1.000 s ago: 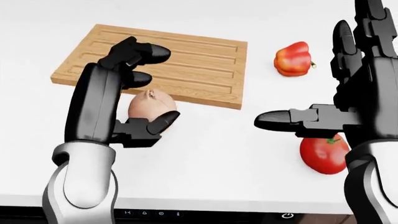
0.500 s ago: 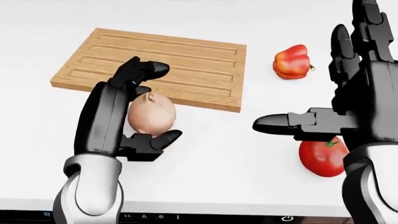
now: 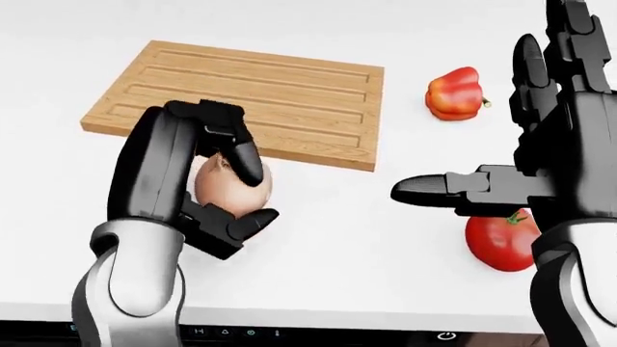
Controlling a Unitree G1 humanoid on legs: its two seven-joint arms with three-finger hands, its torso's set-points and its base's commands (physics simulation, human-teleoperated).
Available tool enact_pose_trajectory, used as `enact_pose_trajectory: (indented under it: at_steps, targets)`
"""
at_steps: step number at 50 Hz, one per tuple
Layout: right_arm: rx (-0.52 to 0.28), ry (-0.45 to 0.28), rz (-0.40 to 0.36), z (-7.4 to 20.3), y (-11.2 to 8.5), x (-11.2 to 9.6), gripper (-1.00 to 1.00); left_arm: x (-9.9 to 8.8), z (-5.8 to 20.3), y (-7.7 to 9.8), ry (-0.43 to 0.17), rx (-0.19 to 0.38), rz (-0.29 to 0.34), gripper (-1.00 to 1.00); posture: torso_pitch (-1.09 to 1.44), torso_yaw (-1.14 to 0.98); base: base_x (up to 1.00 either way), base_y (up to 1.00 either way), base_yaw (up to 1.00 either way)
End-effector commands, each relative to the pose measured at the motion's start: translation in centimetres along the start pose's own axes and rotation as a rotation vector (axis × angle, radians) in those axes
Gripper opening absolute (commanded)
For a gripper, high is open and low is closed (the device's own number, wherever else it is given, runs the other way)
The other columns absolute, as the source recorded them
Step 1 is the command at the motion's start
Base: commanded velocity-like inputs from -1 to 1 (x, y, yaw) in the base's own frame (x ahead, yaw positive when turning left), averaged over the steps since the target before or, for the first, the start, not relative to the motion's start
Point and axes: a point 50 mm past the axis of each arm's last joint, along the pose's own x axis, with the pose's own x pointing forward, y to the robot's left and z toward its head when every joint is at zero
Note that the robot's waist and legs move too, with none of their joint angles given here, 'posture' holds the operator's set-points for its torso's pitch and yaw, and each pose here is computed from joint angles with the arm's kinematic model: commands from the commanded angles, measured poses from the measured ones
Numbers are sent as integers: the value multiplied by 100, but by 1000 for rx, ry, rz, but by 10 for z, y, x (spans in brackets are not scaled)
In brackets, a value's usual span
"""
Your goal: Place the avocado, onion, tomato and bell pepper on the cutting board.
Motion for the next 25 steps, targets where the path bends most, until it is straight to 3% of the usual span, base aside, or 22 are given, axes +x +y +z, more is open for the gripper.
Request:
enact_pose_trajectory:
  at_steps: [1,8,14,18,19,25]
  targets:
    - [-4,-87,0,16,-1,0,100,2,22,15,-97,0,59,-96,0,0,0,0,0]
    - [-1,-82,-2,13,-1,-2,100,27,38,35,-137,28,94,-99,0,0,0,0,0]
    - [-9,-84,-8,15,-2,-3,100,69,54,61,-180,61,132,-100,0,0,0,0,0]
    - [-11,-88,-13,18,-5,-5,100,105,52,79,-190,42,153,-99,0,0,0,0,0]
    - [-9,-90,-14,19,-5,-6,100,114,50,82,-182,2,164,-99,0,0,0,0,0]
    - [-10,-99,-17,26,-7,-6,100,148,42,94,-169,13,198,-100,0,0,0,0,0]
